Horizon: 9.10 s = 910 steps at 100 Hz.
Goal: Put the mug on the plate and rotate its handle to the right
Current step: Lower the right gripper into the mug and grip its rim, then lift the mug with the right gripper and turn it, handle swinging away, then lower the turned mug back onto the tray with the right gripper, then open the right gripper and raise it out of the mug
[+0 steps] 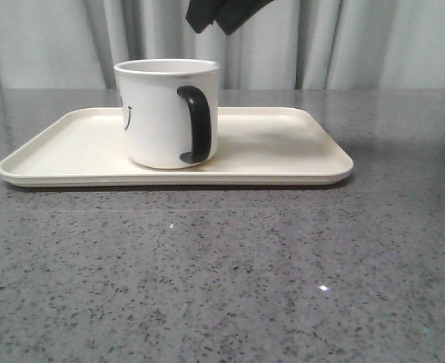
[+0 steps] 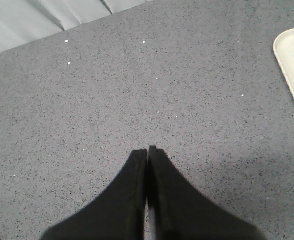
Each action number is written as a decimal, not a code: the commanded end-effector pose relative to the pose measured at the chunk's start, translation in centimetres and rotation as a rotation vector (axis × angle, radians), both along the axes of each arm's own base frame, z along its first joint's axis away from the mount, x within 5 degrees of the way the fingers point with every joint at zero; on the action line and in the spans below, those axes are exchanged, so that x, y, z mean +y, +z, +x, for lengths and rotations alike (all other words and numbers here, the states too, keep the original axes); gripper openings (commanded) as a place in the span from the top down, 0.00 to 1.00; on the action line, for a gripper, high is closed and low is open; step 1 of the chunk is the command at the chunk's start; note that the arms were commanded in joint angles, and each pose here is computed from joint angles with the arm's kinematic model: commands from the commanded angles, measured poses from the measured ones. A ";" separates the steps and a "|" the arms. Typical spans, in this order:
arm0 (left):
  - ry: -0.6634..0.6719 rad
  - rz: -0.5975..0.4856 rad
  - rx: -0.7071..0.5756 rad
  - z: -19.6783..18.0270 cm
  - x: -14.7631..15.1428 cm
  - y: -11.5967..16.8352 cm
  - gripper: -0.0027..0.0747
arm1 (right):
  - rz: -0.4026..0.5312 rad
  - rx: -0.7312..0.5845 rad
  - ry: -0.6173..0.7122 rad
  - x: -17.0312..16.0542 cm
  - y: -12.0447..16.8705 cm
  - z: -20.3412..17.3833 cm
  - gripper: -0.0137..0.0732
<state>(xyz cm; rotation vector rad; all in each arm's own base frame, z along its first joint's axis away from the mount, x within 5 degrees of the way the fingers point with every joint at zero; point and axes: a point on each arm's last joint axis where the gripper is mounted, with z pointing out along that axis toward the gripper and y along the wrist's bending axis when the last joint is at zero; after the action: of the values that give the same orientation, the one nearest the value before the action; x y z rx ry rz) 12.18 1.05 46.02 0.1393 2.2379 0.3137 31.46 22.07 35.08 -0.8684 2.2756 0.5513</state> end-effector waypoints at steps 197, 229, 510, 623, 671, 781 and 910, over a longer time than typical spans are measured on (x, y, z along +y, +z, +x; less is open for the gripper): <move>0.004 -0.003 -0.074 -0.1 0.1 1.0 0.99 | -0.015 -0.283 0.146 0.5 8.5 1.0 0.97; 0.006 -0.003 -0.067 -0.2 0.1 0.9 0.99 | -0.172 -0.553 0.341 -0.5 12.8 -0.2 0.97; -0.016 -0.041 -0.057 -0.2 -0.3 0.8 0.99 | -0.275 -0.197 0.754 4.5 -0.5 4.6 0.77; -0.013 -0.043 -0.039 -0.3 -0.3 0.7 0.99 | -0.233 -0.240 0.749 4.3 1.5 3.7 0.70; -0.011 -0.043 -0.033 -0.3 -0.3 0.6 0.99 | -0.205 -0.237 0.758 4.6 1.7 3.4 0.70; -0.018 -0.042 -0.063 -0.2 -0.3 0.9 0.99 | 0.001 -0.557 0.344 -2.7 16.2 -0.1 0.70; -0.041 -0.055 -0.121 0.3 -0.5 1.2 0.99 | 0.161 -0.874 -0.699 -22.4 16.3 -18.9 0.89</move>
<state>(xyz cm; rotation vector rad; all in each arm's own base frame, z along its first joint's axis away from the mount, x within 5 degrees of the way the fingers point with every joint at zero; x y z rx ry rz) 12.36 0.62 46.07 0.1486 2.2185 0.2535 13.96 -0.36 51.81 -0.1880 1.6189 0.0213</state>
